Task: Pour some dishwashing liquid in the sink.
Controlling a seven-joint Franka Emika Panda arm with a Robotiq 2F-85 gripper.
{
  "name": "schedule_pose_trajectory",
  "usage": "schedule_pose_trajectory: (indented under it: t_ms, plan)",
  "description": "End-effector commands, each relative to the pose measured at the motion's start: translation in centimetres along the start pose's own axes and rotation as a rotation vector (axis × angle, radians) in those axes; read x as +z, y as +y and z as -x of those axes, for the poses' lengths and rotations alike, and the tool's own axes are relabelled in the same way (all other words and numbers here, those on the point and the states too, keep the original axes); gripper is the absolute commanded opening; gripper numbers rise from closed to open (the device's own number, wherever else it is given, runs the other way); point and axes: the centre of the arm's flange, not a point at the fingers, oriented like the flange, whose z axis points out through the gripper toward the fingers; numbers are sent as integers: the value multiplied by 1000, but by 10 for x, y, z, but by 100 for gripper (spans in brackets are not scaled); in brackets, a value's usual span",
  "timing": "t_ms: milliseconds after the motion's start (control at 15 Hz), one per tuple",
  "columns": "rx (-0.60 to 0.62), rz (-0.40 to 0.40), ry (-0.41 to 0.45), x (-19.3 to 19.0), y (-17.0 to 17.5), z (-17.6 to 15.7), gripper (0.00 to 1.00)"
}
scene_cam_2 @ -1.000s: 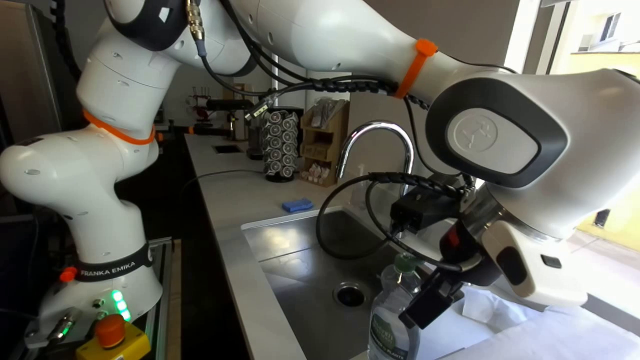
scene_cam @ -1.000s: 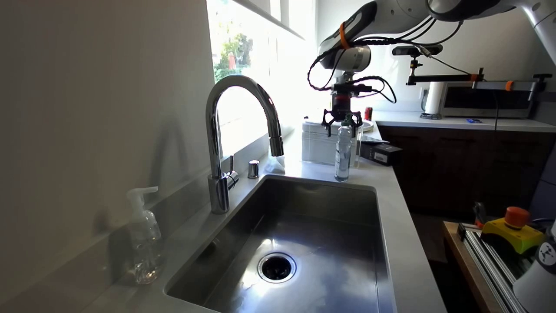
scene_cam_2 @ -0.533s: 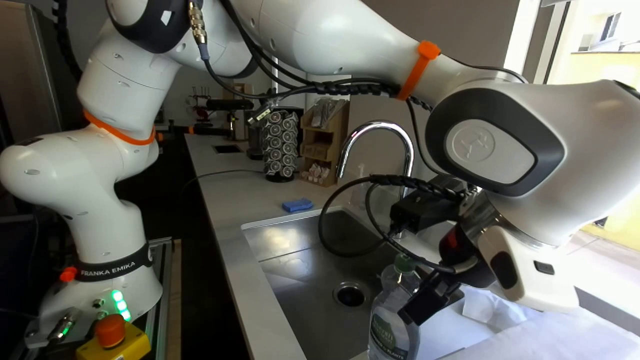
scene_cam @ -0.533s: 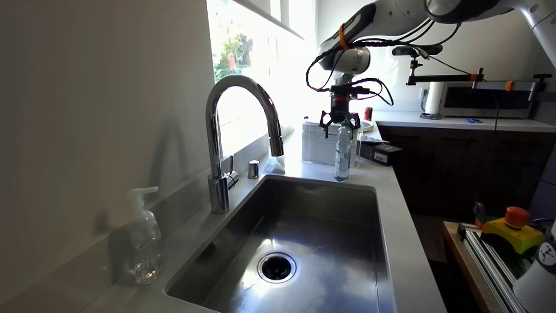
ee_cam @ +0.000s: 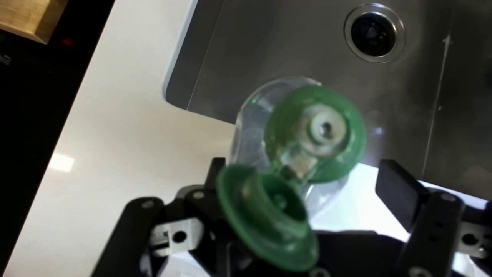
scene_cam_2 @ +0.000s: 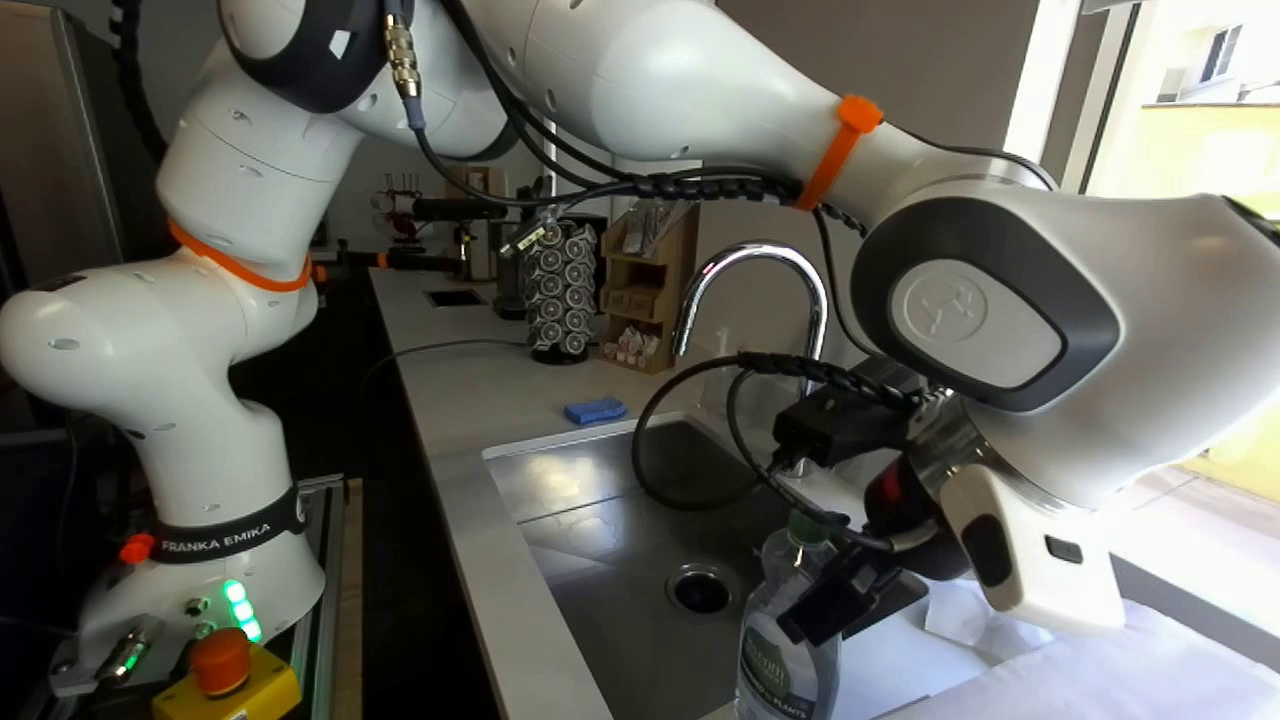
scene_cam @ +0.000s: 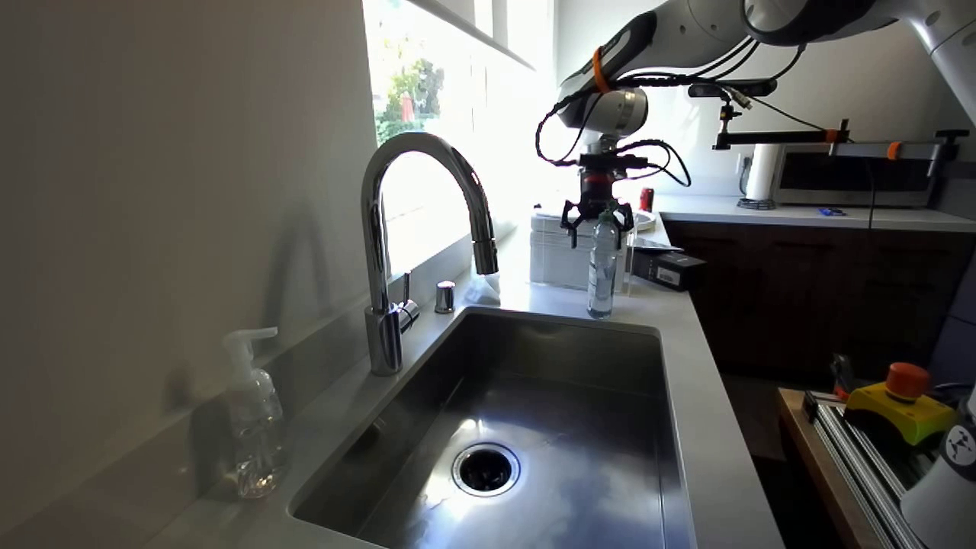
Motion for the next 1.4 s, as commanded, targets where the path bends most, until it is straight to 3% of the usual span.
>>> schedule_pose_trajectory:
  t_ms: [0,200,333,667,1333]
  plan:
    - [23,-17,-46,5,1,-5,100]
    - [24,-13,-56,8,3,-7,100]
    - [25,-11,-63,9,4,-7,73]
    - [27,-12,-66,10,4,-7,34]
    - [-22,4,-23,2,-9,14,31]
